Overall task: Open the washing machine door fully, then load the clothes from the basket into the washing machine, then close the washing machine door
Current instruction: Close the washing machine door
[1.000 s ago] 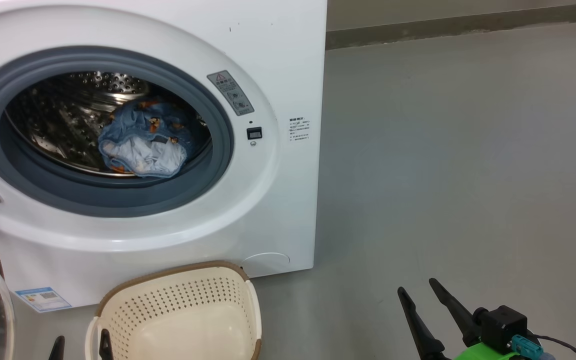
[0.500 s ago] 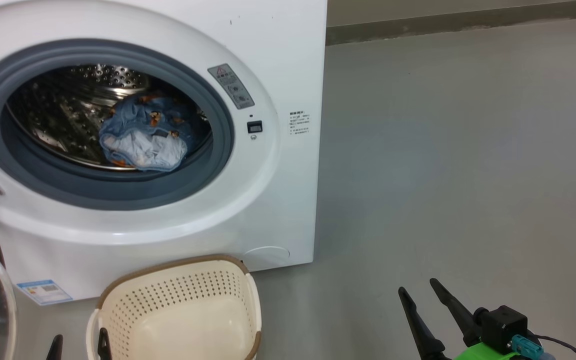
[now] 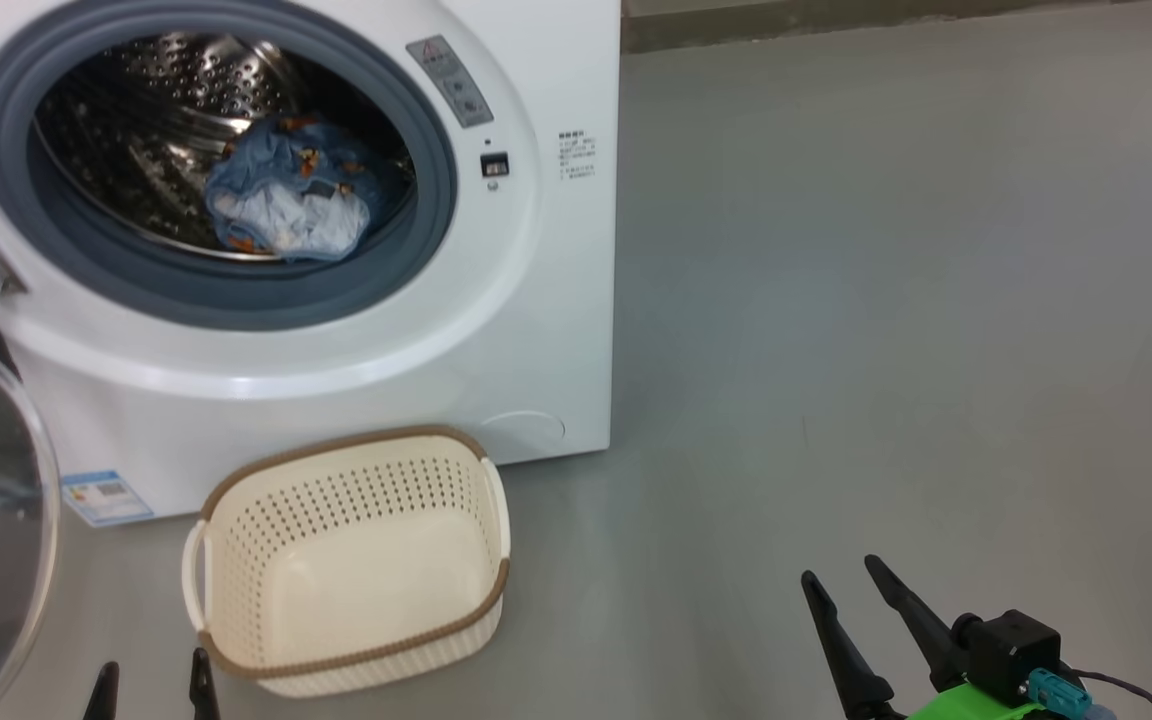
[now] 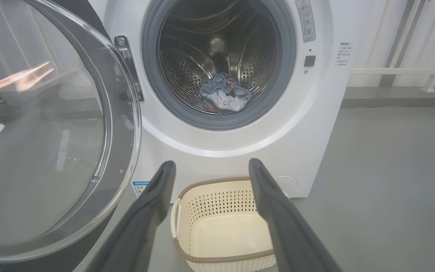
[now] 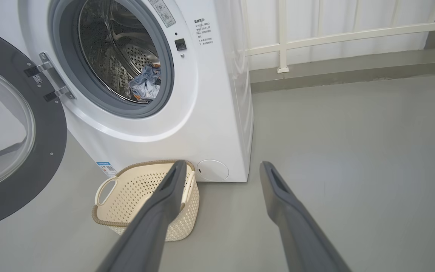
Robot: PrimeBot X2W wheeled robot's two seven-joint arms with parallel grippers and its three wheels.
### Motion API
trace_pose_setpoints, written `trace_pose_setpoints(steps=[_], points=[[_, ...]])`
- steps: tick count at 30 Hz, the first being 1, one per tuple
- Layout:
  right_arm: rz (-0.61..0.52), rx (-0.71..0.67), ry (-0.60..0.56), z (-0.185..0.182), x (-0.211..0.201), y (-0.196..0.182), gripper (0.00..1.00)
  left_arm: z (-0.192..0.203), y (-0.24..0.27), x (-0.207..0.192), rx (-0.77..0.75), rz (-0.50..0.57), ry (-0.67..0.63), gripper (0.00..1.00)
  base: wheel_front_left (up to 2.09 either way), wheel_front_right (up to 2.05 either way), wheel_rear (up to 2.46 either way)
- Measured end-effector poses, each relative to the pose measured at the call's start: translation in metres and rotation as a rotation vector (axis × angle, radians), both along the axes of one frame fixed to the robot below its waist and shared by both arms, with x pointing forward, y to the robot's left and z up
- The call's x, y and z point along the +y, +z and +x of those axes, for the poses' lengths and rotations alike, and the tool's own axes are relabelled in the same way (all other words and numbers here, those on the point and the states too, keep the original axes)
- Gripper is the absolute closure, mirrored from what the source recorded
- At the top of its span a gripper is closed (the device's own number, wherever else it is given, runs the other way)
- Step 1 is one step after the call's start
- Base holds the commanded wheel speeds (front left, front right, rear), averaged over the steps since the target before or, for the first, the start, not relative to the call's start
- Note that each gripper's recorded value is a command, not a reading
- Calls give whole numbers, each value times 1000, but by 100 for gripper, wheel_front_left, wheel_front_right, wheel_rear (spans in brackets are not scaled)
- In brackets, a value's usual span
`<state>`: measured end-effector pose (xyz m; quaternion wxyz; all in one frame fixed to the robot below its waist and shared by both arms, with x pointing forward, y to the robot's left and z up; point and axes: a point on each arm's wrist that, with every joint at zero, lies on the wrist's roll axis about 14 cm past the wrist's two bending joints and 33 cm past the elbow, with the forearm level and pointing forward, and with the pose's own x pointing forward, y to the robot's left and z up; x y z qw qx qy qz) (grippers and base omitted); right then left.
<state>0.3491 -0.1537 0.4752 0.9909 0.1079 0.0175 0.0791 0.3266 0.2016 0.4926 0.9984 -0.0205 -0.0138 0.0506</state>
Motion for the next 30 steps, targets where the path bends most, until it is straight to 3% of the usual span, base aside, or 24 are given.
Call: trace_pose_setpoints(steps=[9,30], points=[[3,-6,-2,1,0,2,0,3,8,1,-27,-2,9,0,-81,81,0],[1,-21,29,4,10,6,0,-4,9,5,-30,-3,39,0,-1,1,0]])
